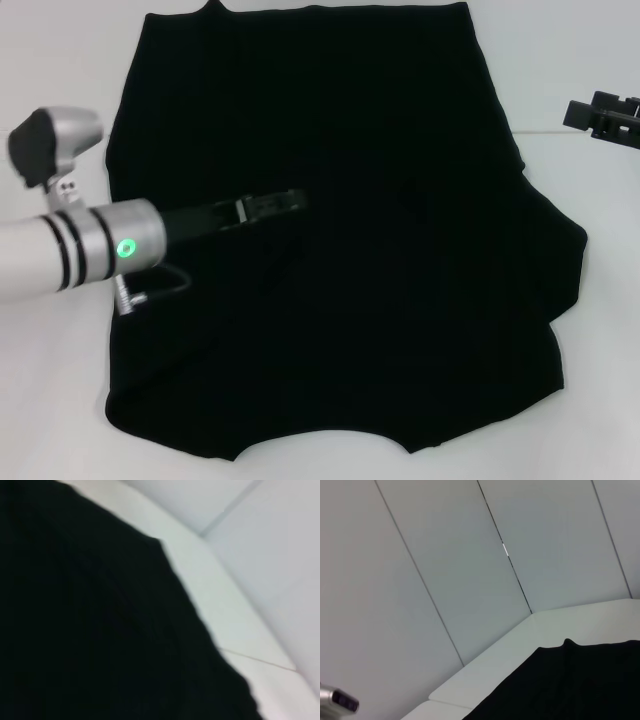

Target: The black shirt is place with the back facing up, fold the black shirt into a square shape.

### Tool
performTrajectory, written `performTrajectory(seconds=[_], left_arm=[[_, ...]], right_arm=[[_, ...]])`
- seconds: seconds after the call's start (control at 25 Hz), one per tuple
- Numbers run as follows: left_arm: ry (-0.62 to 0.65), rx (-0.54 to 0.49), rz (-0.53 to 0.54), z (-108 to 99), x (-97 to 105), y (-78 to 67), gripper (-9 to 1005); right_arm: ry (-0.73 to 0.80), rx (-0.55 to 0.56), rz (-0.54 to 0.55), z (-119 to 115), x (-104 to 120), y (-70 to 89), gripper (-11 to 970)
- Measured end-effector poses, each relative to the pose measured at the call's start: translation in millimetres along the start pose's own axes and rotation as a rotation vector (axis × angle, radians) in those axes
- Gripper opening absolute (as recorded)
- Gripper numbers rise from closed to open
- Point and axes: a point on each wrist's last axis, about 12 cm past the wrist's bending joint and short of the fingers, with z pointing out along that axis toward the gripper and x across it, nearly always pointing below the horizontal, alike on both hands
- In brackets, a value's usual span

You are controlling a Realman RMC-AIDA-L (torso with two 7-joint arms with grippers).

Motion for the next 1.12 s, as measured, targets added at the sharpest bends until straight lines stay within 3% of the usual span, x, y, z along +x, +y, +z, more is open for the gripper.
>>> performTrajectory(seconds=[0.16,0.28,0.4,0.52,0.68,0.84,1.12], left_arm=[[0.023,0.080,0.038,8.2,-6.6,-16.9,904],[0.022,0.158,0.071,1.3,-6.9,-21.9,904],[0.009,0.307,0.207,-14.3,-1.9,-29.9,905],[0.028,0.417,0.428,-25.1,13.0,-35.6,904],[0.061,0.459,0.646,-27.2,33.0,-36.6,901],[0.116,0.472,0.767,-25.7,43.9,-37.9,900],[0.161,0.502,0.897,-25.9,51.2,-38.6,900]], right_arm=[[0.004,0.004,0.012,-1.3,1.5,-0.4,854],[0.038,0.021,0.059,-7.0,1.7,-3.6,852],[0.137,0.074,0.152,-17.4,-1.7,-11.2,853],[0.258,0.175,0.271,-29.2,-8.3,-20.6,854],[0.367,0.316,0.354,-40.6,-17.3,-29.8,854],[0.482,0.459,0.418,-43.6,-21.2,-36.9,853],[0.573,0.493,0.458,-12.7,-11.3,-35.8,853]])
